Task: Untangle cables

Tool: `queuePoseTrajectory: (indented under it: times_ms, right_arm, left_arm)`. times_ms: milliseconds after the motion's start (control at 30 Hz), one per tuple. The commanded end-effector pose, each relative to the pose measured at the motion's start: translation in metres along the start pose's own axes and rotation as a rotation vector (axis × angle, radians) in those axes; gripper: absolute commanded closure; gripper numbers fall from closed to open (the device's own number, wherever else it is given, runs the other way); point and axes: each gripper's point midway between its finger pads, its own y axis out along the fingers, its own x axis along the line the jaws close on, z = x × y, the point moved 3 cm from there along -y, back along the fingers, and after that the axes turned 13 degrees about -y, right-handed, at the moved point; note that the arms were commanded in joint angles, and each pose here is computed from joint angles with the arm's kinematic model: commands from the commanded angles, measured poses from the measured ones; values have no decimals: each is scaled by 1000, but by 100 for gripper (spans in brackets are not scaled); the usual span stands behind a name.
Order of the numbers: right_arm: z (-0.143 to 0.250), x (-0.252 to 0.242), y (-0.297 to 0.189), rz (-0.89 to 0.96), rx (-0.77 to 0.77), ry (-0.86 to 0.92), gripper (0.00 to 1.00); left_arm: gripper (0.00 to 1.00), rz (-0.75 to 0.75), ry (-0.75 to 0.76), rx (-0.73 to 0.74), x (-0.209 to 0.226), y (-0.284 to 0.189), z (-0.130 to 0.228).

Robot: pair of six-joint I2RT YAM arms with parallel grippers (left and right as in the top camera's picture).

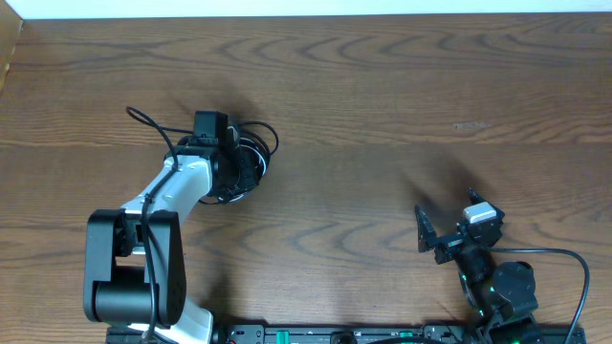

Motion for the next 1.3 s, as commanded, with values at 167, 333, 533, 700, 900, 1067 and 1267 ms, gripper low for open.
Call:
queuePoseTrajectory:
  times_ms: [167, 333, 533, 700, 900, 1067, 1267]
  right_arm:
    - [1, 1, 0, -1, 5, -16, 1]
    - [1, 1, 0, -1, 5, -15, 1]
    - [1, 1, 0, -1, 5, -15, 1]
    - [1, 1, 0, -1, 5, -16, 1]
    - [1, 1, 0, -1, 5, -15, 1]
    - [1, 1, 0, -1, 5, -15, 1]
    - [1, 1, 0, -1, 5, -15, 1]
  left_arm:
    - [53, -38, -8, 27, 7, 8, 9]
    - [92, -37, -7, 25, 6, 7, 8]
    - [92, -9, 1, -21, -5, -12, -4]
    - [67, 41, 17, -101, -16, -43, -11]
    - [58, 119, 42, -223, -31, -86, -19]
    - [63, 122, 44, -230, -31, -87, -20]
    - [71, 85, 32, -171, -25, -65, -17]
